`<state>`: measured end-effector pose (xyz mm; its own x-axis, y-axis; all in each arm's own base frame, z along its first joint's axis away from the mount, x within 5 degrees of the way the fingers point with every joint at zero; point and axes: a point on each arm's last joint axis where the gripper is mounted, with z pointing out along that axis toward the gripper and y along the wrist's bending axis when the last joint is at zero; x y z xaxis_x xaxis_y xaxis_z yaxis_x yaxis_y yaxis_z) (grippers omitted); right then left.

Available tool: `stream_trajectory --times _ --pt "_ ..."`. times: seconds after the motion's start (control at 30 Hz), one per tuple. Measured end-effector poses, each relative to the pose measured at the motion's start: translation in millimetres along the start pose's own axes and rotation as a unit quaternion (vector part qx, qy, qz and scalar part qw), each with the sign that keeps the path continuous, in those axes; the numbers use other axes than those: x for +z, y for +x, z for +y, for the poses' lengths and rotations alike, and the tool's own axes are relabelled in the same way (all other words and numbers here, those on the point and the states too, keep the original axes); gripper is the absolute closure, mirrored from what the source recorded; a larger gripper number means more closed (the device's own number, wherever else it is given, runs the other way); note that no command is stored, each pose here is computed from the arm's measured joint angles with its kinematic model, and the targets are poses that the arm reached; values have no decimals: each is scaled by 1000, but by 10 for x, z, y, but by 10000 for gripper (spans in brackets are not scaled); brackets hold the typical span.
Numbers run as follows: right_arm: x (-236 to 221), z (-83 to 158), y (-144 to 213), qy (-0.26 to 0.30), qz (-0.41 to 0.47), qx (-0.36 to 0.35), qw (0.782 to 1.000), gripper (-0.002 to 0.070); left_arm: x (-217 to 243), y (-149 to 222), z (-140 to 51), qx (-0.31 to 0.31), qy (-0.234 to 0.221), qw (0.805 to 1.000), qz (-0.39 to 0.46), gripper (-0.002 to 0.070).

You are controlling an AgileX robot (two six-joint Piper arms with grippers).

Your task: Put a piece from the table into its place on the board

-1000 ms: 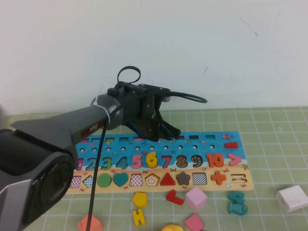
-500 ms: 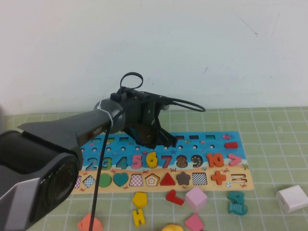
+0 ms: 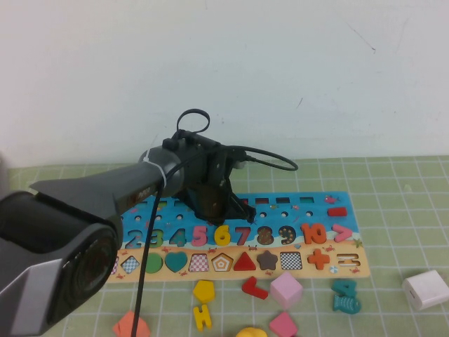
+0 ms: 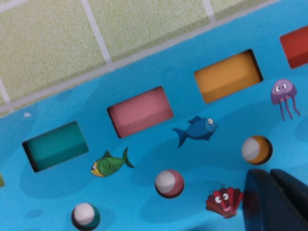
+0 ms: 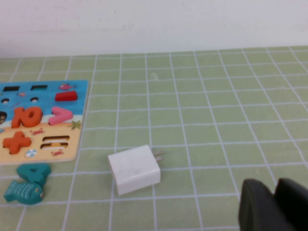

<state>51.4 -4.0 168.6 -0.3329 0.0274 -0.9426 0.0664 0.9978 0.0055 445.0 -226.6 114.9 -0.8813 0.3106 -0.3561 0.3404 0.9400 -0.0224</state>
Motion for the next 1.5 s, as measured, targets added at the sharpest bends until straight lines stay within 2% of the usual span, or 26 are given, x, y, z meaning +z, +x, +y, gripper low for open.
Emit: stream_trajectory --times 0.17,0.3,0.47,0.57,0.8,0.87,1.23,1.5 --pt "0 0 0 0 0 0 1000 603 -40 -19 20 12 -11 1000 -6 676" --pt "0 0 0 0 0 0 1000 603 -248 -100 45 18 -25 999 -31 676" --pt "0 0 0 0 0 0 1000 603 -918 -235 37 19 -25 995 -95 676" --pt "0 0 0 0 0 0 1000 603 -1362 -186 -27 45 -33 989 -140 676" --pt "0 0 0 0 0 0 1000 603 -2090 369 -299 95 -3 973 -210 676" --pt "0 0 0 0 0 0 1000 603 -2221 535 -313 98 7 970 -224 676" --pt "0 0 0 0 0 0 1000 603 -2789 1504 -57 89 25 958 -272 676" --pt "0 0 0 0 0 0 1000 603 -3073 2295 185 56 41 945 -321 676"
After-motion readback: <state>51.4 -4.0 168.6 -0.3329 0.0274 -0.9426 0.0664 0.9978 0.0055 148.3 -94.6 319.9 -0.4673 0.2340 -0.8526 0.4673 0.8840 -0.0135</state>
